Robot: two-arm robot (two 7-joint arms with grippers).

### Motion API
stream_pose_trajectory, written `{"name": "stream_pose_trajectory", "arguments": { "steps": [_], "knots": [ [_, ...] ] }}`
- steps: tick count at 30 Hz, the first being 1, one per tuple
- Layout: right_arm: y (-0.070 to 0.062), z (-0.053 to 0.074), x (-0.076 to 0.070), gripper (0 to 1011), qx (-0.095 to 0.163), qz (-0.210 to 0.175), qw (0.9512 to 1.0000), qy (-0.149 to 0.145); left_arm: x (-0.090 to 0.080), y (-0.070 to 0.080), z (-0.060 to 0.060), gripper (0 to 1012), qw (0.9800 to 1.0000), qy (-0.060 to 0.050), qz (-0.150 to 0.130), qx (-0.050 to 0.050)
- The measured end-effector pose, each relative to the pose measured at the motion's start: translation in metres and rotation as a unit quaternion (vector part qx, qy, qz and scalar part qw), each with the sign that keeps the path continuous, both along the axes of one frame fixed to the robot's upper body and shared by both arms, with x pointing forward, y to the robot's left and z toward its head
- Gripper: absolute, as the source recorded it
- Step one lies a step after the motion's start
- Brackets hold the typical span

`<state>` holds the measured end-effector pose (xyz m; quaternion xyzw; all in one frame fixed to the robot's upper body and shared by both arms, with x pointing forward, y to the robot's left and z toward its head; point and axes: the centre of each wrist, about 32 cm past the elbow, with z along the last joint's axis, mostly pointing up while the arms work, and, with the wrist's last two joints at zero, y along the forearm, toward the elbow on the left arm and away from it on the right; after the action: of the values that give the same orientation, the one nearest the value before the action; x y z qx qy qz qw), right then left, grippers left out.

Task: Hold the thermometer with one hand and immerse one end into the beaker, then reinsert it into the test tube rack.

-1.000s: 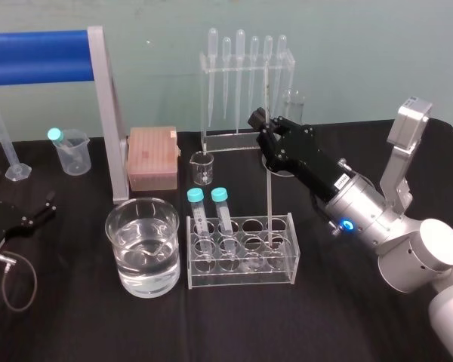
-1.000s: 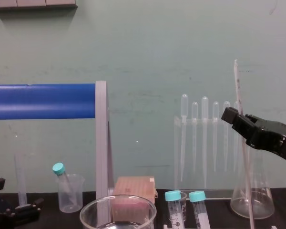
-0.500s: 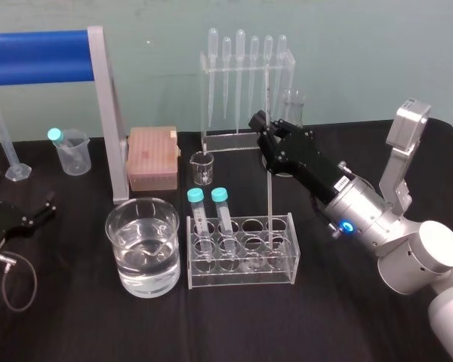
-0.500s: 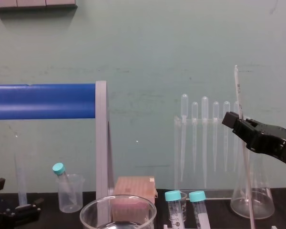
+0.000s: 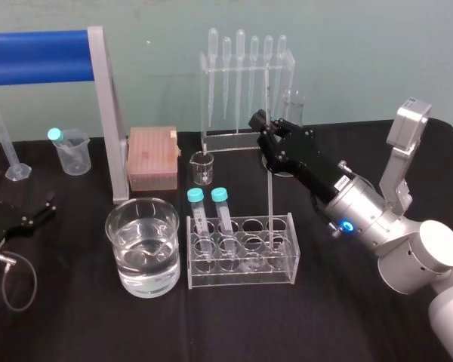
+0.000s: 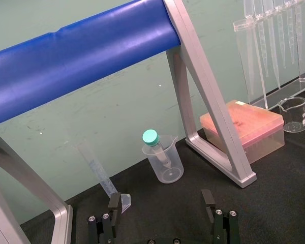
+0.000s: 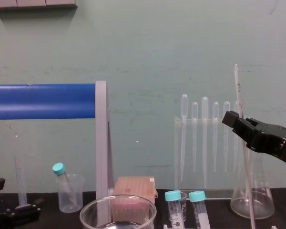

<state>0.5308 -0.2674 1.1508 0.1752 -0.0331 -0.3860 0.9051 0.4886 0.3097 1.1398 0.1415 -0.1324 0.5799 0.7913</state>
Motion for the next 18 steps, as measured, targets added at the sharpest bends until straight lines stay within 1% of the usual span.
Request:
{"name": "stream_pose_trajectory", "arguments": {
  "steps": [2,3,5,7,9,12,13,14,18],
  "knots": [
    [0.0,0.0001,0.0,84,0.0,0.0,1.0,0.0,0.0,0.0,0.0,1008,1.0,0.0,0.0,0.0],
    [0.0,0.0001,0.0,136,0.0,0.0,1.0,0.0,0.0,0.0,0.0,1008,1.0,0.0,0.0,0.0],
    [0.0001,0.0002,0.0,164,0.0,0.0,1.0,-0.001,0.0,0.0,0.0,1008,1.0,0.0,0.0,0.0],
    [0.0001,0.0002,0.0,248,0.0,0.0,1.0,-0.001,0.0,0.0,0.0,1008,1.0,0.0,0.0,0.0],
    [0.0001,0.0002,0.0,286,0.0,0.0,1.0,-0.001,0.0,0.0,0.0,1008,1.0,0.0,0.0,0.0],
    [0.0001,0.0002,0.0,407,0.0,0.0,1.0,-0.001,0.0,0.0,0.0,1008,1.0,0.0,0.0,0.0],
    [0.0001,0.0002,0.0,407,0.0,0.0,1.0,-0.001,0.0,0.0,0.0,1008,1.0,0.0,0.0,0.0],
    [0.0001,0.0002,0.0,468,0.0,0.0,1.0,-0.001,0.0,0.0,0.0,1008,1.0,0.0,0.0,0.0],
    [0.0001,0.0002,0.0,590,0.0,0.001,1.0,-0.001,0.0,0.0,0.0,1008,1.0,0.0,0.0,0.0]
  ]
}}
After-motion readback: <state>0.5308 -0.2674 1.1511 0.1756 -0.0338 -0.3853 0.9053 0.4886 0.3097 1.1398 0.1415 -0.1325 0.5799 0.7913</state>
